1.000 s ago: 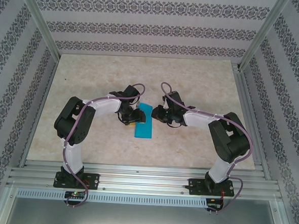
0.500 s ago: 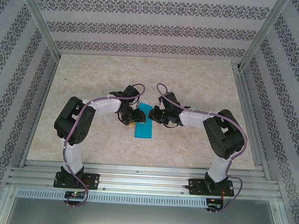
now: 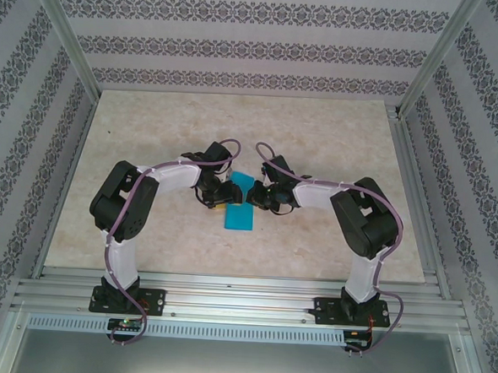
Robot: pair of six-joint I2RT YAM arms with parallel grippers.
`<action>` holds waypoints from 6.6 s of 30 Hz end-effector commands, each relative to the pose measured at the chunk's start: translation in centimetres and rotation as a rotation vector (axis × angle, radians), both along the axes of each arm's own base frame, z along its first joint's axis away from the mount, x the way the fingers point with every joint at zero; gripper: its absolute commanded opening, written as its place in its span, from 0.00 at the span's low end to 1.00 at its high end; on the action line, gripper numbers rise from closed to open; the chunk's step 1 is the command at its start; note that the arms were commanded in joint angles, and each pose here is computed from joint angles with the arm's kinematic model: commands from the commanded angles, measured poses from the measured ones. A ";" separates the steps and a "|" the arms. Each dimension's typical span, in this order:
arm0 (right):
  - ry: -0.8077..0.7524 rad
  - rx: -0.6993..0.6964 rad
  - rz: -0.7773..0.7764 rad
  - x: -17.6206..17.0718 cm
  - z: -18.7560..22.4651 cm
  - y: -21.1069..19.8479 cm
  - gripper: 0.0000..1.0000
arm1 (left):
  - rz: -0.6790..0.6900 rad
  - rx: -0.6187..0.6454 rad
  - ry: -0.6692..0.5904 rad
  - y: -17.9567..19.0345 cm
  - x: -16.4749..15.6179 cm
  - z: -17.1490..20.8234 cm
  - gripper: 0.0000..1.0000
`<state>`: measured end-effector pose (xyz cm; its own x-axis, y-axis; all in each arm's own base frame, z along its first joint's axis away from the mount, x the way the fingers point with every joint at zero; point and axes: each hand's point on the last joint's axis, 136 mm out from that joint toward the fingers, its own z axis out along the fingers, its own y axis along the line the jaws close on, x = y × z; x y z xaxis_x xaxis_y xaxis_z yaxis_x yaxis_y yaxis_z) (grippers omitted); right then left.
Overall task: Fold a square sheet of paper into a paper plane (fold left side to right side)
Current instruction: First fold in half a square sheet of paper at the center of the table.
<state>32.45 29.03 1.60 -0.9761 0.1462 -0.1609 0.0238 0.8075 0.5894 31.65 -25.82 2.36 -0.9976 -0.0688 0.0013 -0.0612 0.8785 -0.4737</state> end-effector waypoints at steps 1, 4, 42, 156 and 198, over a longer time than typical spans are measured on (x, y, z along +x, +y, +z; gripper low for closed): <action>0.017 -0.055 0.010 -0.2 -0.9 -0.2 0.13 | 0.028 0.077 0.004 1.6 0.3 -3.4 0.55; 0.033 -0.091 0.014 -0.5 -1.5 -0.7 0.13 | 0.029 0.071 -0.010 1.6 0.4 -2.6 0.56; 0.072 -0.143 0.040 -1.0 -3.0 -1.0 0.13 | 0.007 -0.221 -0.039 -0.4 1.3 2.1 0.27; 0.075 -0.104 -0.008 1.7 -4.1 1.7 0.13 | -0.074 -0.397 -0.222 -0.5 0.7 4.8 0.23; 0.036 0.051 0.081 -3.8 4.5 2.0 0.17 | -0.098 -0.063 -0.059 1.5 -2.4 -4.1 0.24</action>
<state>30.40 30.60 6.66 -0.9810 0.0957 -0.1689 -0.0327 0.7764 0.6294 31.23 -25.83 1.96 -0.9911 0.0037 -0.1330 0.0875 0.7709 -0.6309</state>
